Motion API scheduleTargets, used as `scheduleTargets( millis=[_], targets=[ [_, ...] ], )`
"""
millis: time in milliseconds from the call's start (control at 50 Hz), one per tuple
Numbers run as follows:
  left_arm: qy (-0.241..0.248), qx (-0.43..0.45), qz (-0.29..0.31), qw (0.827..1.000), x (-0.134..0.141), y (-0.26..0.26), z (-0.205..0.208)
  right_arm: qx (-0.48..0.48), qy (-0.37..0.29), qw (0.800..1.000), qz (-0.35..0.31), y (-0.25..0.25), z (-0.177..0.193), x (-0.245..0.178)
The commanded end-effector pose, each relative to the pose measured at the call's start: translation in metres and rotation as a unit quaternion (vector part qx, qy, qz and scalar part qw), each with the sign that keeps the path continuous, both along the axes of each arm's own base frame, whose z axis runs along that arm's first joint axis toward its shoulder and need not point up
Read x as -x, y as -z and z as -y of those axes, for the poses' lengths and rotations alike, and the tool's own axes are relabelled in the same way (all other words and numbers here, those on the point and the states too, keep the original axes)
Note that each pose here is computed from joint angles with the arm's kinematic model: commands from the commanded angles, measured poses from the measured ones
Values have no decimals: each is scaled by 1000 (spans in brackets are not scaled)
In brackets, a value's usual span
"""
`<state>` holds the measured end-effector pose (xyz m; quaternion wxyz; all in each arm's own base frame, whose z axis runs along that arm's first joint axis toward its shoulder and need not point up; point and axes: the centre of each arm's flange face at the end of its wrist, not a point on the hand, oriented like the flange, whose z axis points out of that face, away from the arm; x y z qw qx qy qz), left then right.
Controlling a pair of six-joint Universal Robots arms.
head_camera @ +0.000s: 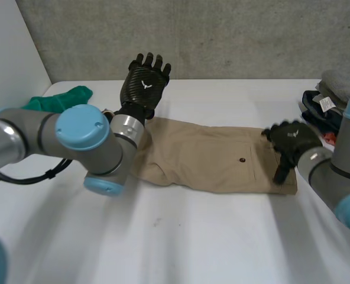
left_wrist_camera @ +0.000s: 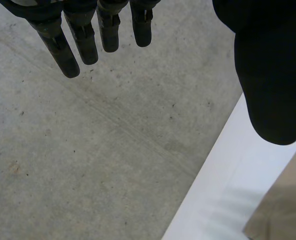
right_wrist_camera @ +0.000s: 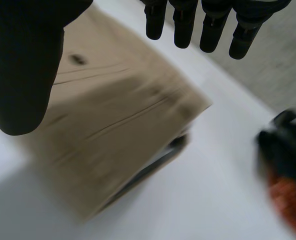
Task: Fold the laundry.
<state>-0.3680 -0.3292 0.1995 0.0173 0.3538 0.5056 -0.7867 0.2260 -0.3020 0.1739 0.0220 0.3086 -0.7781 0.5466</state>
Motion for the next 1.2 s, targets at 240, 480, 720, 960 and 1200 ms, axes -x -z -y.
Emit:
scheduleTargets(
  millis=[240,480,720,960,1200],
  targets=[
    [-22,-62,-35,997,-26,-3,-23,36,43,993,-106,43,18,40],
    [-40,-59,-62,996,-53,-30,-32,201,2,950,-239,-20,27,33],
    [-36,-82,-86,992,-63,-32,-47,338,-382,844,-165,18,-92,-144],
    [-31,-39,-138,989,-55,-70,-40,228,-297,925,72,-38,-93,-144],
    [78,-123,-164,976,5,-56,-67,67,-81,961,255,-68,-24,-45]
  ],
)
